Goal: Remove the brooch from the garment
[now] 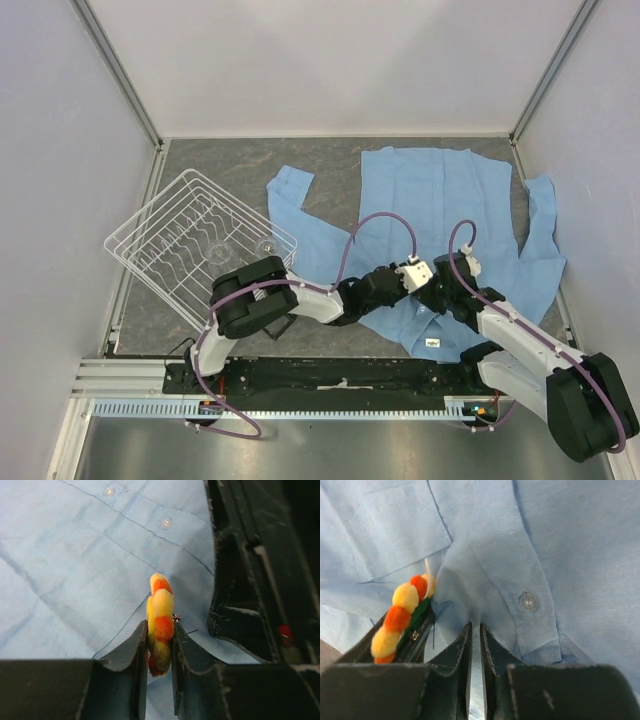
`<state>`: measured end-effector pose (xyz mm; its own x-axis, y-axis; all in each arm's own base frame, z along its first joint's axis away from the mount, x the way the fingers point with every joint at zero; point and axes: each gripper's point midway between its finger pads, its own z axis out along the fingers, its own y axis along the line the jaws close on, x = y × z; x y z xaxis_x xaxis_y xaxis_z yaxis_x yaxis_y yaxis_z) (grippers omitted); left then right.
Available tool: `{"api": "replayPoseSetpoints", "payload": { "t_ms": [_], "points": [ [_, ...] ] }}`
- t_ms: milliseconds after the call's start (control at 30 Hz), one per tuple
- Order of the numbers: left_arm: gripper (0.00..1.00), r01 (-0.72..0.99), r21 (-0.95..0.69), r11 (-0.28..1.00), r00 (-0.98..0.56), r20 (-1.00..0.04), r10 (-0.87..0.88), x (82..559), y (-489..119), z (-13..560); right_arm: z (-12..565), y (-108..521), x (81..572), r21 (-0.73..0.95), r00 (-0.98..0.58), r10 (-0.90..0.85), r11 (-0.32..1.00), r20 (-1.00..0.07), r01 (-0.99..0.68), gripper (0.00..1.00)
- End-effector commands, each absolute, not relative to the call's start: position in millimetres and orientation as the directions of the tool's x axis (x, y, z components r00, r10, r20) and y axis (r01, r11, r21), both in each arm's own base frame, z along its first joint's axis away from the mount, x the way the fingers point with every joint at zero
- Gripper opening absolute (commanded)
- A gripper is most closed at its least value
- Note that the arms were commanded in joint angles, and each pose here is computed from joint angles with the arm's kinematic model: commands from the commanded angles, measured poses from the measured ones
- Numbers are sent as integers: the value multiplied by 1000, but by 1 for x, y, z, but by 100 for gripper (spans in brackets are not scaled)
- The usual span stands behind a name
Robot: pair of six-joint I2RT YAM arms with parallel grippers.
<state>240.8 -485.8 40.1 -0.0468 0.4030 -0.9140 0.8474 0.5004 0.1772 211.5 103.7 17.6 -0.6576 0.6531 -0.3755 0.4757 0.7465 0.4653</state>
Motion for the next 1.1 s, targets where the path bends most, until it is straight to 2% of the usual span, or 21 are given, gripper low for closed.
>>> {"api": "replayPoseSetpoints", "payload": {
  "t_ms": [0,100,233,433,533,733,867,900,967,1000,1067],
  "points": [
    [2,750,397,530,128,-872,472,258,-485,64,2,101,200,475,-612,740,661,-281,581,17],
    [2,675,541,502,240,-804,544,265,-485,69,1,101,197,489,-588,773,619,-240,614,17],
    [2,595,643,482,274,-726,631,277,-479,63,3,98,197,519,-548,807,572,-220,635,17],
    [2,545,715,437,291,-650,702,287,-470,53,2,95,196,527,-525,829,540,-195,656,17],
    [2,521,713,470,288,-665,689,294,-465,62,1,93,197,523,-526,827,544,-200,657,17],
    [2,529,642,555,282,-749,599,297,-467,113,2,97,197,536,-559,803,572,-209,621,17],
    [2,628,521,578,228,-833,504,295,-462,167,8,96,204,533,-603,752,636,-267,558,17],
    [2,654,441,615,168,-877,449,298,-457,175,13,97,207,538,-620,728,661,-292,523,17],
    [2,733,330,594,103,-918,382,290,-455,185,22,101,213,553,-646,691,692,-324,463,19],
    [2,748,226,624,18,-947,321,290,-445,198,29,104,218,555,-676,639,734,-368,391,22],
    [2,794,114,596,-67,-960,273,279,-436,199,36,104,221,540,-698,588,773,-410,333,24]
  ]
}}
